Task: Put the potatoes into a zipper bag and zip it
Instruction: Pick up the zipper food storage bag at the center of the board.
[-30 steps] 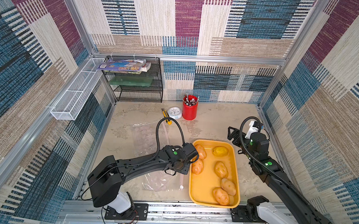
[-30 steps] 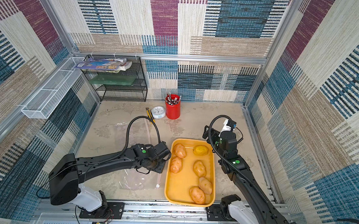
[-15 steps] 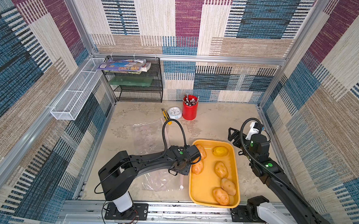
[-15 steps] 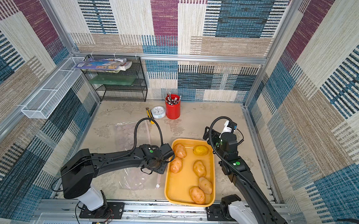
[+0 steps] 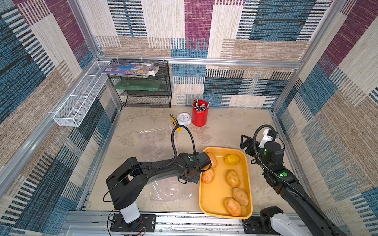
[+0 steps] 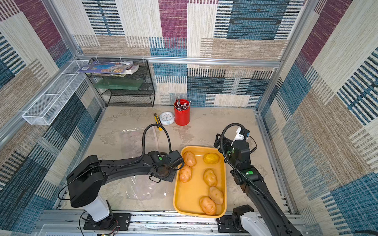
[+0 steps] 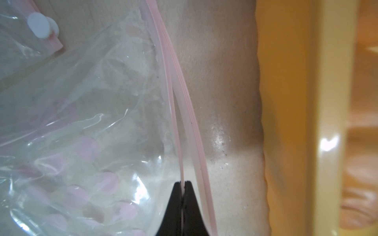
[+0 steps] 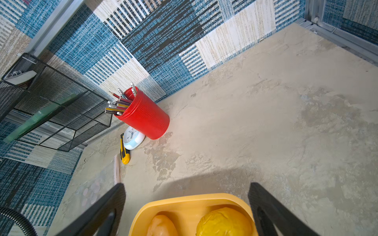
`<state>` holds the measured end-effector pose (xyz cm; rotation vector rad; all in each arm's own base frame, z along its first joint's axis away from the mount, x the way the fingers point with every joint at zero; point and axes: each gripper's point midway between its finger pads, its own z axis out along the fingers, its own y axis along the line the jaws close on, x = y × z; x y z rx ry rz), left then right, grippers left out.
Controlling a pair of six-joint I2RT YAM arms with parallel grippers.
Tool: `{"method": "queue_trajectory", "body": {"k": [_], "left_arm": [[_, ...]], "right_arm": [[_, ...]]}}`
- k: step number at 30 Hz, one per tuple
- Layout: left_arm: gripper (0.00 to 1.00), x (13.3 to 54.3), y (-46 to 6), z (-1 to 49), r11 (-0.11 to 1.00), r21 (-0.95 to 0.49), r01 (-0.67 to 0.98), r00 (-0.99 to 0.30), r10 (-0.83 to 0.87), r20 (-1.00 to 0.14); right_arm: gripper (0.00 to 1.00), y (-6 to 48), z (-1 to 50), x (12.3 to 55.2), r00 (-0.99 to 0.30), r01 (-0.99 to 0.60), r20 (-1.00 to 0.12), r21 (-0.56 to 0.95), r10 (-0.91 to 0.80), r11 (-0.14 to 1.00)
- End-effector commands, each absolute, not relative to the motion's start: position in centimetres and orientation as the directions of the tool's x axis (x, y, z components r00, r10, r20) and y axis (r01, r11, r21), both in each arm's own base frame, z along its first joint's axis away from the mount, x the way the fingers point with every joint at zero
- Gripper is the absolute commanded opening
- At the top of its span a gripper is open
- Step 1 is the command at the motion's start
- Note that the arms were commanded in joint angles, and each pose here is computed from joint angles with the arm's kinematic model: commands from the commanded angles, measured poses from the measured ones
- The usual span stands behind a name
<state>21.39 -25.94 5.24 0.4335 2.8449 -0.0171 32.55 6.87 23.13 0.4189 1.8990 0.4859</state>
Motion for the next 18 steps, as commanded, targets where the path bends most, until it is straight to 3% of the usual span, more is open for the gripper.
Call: {"method": "queue_trajectory", "body": {"k": [1, 4, 18], "left_arm": [[0.00, 21.7, -25.8, 6.2, 0.955, 0.028, 0.296, -0.912, 0.291, -0.289], [0.00, 21.8, -25.7, 7.5, 0.955, 0.012, 0.298, -0.904, 0.286, -0.318], [0.00, 21.9, -24.6, 11.3, 0.954, -0.025, 0.300, -0.864, 0.260, -0.430]], "right_arm": [[0.96, 6.8, 23.7, 32.7, -0.338, 0.063, -0.784, 0.532, 0.520, 0.844], [0.98, 5.5, 22.9, 32.4, -0.328, 0.162, -0.747, 0.558, 0.578, 0.814], [0.96, 7.1, 23.7, 31.9, -0.341, 0.081, -0.736, 0.596, 0.585, 0.799]]}}
